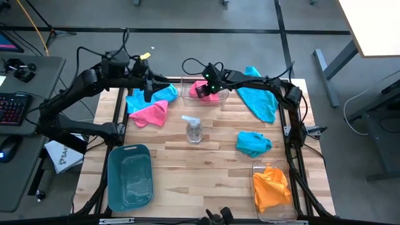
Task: Sort microfiber towel by color & place in baskets
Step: Put the right pink towel into the top transparent bin, then put the pink towel into the top transparent bin
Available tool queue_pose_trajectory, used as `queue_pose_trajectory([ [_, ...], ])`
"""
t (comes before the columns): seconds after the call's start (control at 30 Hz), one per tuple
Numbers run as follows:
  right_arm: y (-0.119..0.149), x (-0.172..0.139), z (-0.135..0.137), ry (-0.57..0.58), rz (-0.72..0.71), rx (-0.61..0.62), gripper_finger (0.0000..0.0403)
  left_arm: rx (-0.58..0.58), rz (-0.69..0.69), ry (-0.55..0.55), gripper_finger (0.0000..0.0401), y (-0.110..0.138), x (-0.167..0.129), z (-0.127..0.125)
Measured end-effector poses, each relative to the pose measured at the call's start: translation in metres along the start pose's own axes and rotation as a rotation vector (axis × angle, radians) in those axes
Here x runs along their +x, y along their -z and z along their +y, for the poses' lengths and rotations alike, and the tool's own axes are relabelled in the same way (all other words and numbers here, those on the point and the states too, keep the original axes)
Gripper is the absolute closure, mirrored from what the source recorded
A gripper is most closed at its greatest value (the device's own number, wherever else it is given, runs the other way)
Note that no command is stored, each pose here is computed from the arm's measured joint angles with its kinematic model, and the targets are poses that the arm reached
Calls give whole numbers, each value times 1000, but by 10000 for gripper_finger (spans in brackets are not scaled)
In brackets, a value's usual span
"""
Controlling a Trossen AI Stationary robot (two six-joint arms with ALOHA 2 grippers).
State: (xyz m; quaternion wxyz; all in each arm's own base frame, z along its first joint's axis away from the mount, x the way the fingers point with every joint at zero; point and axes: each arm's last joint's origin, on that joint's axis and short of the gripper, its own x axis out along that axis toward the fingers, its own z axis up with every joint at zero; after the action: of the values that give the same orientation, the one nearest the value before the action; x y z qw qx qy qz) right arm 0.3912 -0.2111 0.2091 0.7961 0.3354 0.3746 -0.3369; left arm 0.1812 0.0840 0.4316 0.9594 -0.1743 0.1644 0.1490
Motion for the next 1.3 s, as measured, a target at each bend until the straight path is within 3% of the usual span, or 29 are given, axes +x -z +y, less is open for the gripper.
queue_pose_trajectory([
  [0.23, -14, -23, 7, 16, 51, -91, 144, 7, 5, 0, 259, 0, 4, 1],
  [0.4, -31, -53, 15, 39, 56, -165, 101, 38, 22, -5, 259, 2, 4, 1],
  [0.53, -41, -76, 21, 43, 62, -236, 96, -5, 106, -23, 259, 9, 9, 4],
  [0.63, -43, -95, 25, 81, 84, -300, 96, -67, 262, -64, 259, 22, 16, 8],
  [0.83, -41, -159, 33, 238, -63, -382, 96, -151, 548, -311, 259, 71, 36, 28],
  [1.13, -11, -263, 30, 262, -199, -326, 96, -393, 696, -488, 259, 167, 82, 61],
  [1.3, 5, -303, 26, 304, -300, -254, 96, -372, 741, -615, 259, 181, 101, 76],
])
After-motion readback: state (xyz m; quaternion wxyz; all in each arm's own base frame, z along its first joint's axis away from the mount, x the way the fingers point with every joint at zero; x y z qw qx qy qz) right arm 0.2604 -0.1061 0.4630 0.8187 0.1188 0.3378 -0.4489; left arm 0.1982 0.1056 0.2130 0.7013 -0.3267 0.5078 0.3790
